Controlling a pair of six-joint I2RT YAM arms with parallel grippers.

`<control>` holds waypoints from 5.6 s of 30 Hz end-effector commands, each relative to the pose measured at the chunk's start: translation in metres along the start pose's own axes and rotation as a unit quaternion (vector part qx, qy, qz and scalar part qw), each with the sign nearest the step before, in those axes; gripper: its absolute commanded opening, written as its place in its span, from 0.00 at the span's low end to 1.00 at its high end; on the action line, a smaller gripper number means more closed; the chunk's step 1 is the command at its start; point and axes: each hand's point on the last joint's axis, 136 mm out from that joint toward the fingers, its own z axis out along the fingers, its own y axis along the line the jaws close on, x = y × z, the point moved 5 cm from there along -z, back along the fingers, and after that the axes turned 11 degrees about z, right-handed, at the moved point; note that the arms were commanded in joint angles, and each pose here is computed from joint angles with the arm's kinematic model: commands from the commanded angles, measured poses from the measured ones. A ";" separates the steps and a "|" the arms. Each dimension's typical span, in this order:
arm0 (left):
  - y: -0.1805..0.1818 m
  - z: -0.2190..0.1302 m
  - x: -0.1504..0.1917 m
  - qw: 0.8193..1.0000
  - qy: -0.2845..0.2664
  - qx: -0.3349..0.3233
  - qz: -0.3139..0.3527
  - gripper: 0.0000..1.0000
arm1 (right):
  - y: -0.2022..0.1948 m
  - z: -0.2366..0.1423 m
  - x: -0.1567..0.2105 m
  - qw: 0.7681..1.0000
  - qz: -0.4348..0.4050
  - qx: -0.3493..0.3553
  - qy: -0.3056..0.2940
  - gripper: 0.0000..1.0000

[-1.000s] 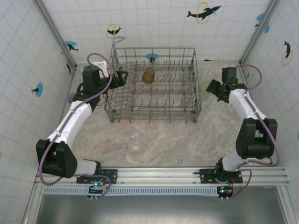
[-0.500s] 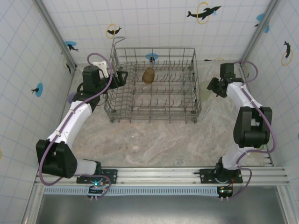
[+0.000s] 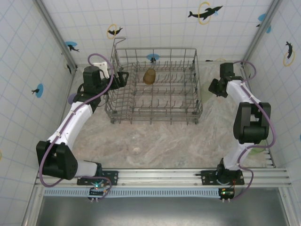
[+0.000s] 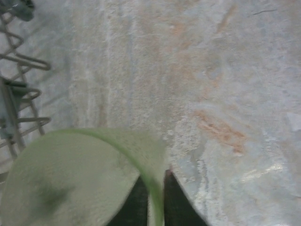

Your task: Load the cups into the dish rack

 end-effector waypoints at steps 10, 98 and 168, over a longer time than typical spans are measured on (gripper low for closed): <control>0.005 0.003 0.018 0.999 0.032 -0.005 -0.023 0.98 | 0.007 -0.047 -0.036 0.999 -0.002 -0.005 -0.051 0.00; -0.066 0.091 -0.019 0.899 0.062 0.322 -0.291 0.98 | 0.204 -0.135 0.079 0.776 -0.025 -0.630 0.037 0.00; -0.098 0.095 -0.048 0.931 0.008 0.275 -0.238 0.00 | 0.163 -0.155 0.095 0.891 -0.057 -0.444 -0.073 0.72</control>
